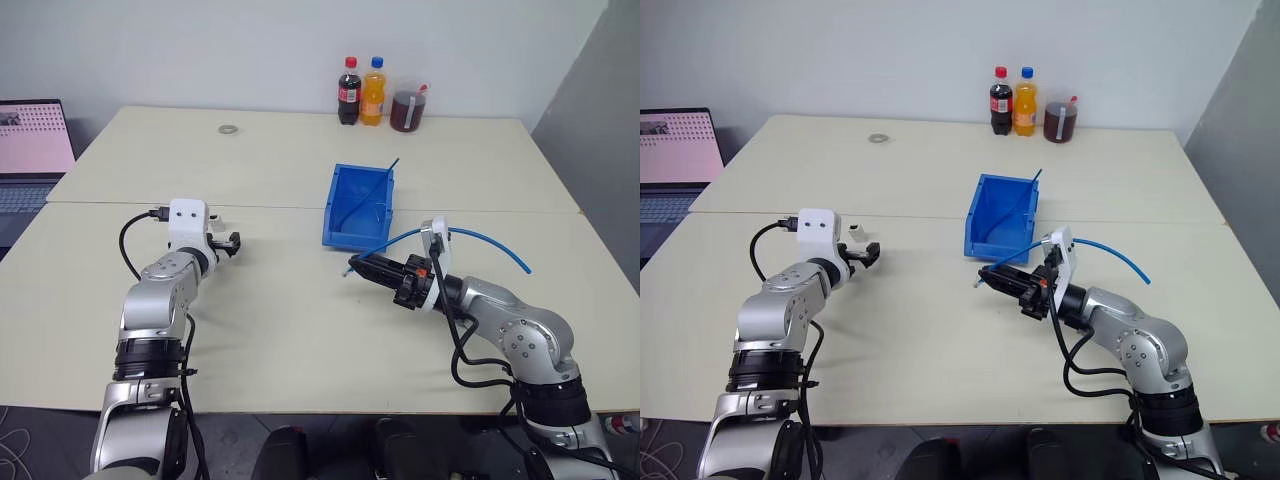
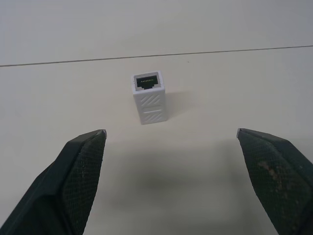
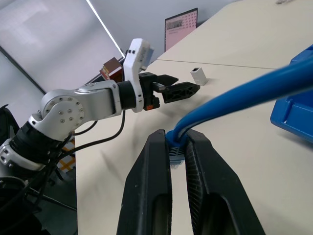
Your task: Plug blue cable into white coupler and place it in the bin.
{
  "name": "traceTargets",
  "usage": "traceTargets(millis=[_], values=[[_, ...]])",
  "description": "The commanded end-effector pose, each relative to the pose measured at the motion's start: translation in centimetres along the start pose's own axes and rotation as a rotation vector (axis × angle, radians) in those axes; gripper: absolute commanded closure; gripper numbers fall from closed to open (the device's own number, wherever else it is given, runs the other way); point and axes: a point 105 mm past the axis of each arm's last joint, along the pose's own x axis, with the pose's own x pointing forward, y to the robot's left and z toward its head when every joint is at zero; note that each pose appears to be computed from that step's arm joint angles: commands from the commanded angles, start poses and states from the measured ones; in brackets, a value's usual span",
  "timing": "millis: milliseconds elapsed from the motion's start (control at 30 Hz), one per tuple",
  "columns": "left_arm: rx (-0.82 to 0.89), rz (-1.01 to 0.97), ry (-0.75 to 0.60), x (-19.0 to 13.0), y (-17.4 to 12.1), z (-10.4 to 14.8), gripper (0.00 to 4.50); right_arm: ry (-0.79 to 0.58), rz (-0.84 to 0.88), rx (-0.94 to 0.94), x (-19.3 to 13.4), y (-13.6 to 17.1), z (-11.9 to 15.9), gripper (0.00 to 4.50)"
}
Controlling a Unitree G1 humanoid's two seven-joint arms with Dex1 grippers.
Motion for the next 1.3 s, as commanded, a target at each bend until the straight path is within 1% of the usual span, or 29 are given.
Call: traceTargets(millis=[33, 233, 367, 433, 500, 533, 567, 667, 700, 767, 900, 933, 967, 1000, 1167, 1300], values=[[-0.004, 0.044, -0.023, 0.6, 0.8, 1.4, 0.0, -0.042, 0.023, -0.047, 0.1, 0.7, 1.3, 4.39], [-0.001, 0.037, -0.024, 1.8, 0.6, 2.0, 0.0, -0.048, 0.023, -0.047, 0.1, 0.9, 1.3, 4.39], [-0.032, 0.029, -0.039, 2.6, 0.4, 2.5, 0.0, -0.049, 0.023, -0.046, 0.1, 1.0, 1.3, 4.39], [-0.037, 0.024, -0.044, 2.8, 0.2, 2.6, 0.35, -0.048, 0.023, -0.047, 0.1, 1.0, 1.3, 4.39], [-0.039, 0.023, -0.043, 3.1, -0.1, 2.5, 0.57, -0.047, 0.022, -0.048, 0.1, 1.0, 1.3, 4.39], [-0.045, 0.024, -0.042, 3.2, -0.2, 2.4, 0.88, -0.046, 0.021, -0.049, 0.1, 1.0, 1.4, 4.39], [-0.047, 0.031, -0.045, 3.3, -0.2, 2.4, 1.07, -0.046, 0.019, -0.049, 0.1, 0.9, 1.4, 4.39], [-0.055, 0.054, -0.053, 3.5, 0.1, 2.4, 1.82, -0.047, 0.016, -0.047, 0.1, 0.9, 1.3, 4.39], [-0.057, 0.06, -0.055, 3.5, 0.2, 2.4, 1.88, -0.047, 0.015, -0.046, 0.0, 0.9, 1.3, 4.39], [-0.055, 0.073, -0.062, 3.6, 0.4, 2.5, 2.48, -0.048, 0.013, -0.045, 0.0, 0.9, 1.3, 4.39], [-0.051, 0.093, -0.074, 3.7, 0.7, 2.5, 3.18, -0.051, 0.009, -0.044, 0.0, 0.9, 1.3, 4.39], [-0.049, 0.098, -0.075, 3.8, 0.7, 2.4, 3.46, -0.051, 0.008, -0.044, 0.0, 0.9, 1.3, 4.39], [-0.047, 0.099, -0.076, 3.8, 0.8, 2.4, 3.65, -0.051, 0.007, -0.044, 0.0, 1.0, 1.3, 4.39], [-0.045, 0.098, -0.077, 3.8, 0.7, 2.3, 3.72, -0.051, 0.006, -0.044, 0.0, 1.0, 1.3, 4.39], [-0.015, 0.065, -0.097, 3.5, 0.5, 1.9, 3.72, -0.05, 0.001, -0.045, 0.0, 0.9, 1.2, 4.39], [0.09, -0.109, -0.141, 2.2, -1.0, 2.0, 3.72, -0.044, -0.005, -0.052, -0.3, 1.0, 1.1, 4.39]])
